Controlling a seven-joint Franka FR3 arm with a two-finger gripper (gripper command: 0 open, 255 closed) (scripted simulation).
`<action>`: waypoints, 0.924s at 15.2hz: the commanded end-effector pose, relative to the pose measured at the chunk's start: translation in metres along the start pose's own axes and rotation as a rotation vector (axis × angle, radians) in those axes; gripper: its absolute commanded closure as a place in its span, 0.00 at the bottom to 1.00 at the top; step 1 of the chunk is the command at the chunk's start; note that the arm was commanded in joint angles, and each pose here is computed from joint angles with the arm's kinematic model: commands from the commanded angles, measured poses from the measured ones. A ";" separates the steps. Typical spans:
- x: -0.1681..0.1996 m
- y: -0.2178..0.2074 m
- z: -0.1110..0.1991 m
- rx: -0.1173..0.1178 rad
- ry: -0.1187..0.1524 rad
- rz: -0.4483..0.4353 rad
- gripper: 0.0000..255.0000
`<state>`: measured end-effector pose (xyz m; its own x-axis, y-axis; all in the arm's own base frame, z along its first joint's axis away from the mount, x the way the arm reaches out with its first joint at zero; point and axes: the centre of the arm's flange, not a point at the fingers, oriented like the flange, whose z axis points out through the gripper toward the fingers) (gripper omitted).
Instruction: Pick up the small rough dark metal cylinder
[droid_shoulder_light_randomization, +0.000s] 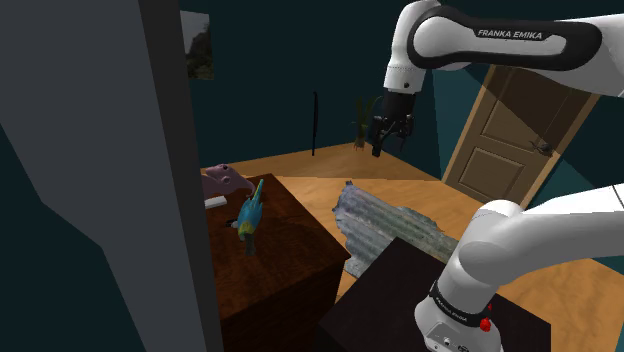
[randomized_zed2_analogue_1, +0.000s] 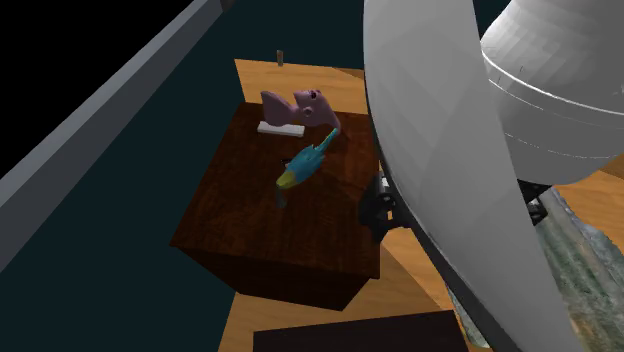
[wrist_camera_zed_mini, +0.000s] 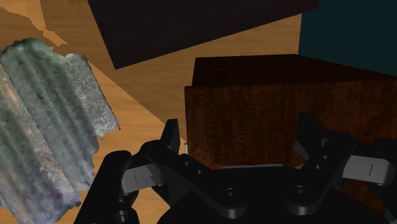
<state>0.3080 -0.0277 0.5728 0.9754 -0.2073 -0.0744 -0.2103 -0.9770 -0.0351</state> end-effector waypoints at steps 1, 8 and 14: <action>0.000 0.000 0.000 0.000 0.000 0.000 0.00; 0.037 -0.039 0.071 0.011 0.037 0.012 0.00; 0.071 -0.073 0.130 0.021 0.069 0.021 0.00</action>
<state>0.3755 0.0297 0.4515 0.9732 -0.2296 -0.0146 -0.2300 -0.9718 -0.0522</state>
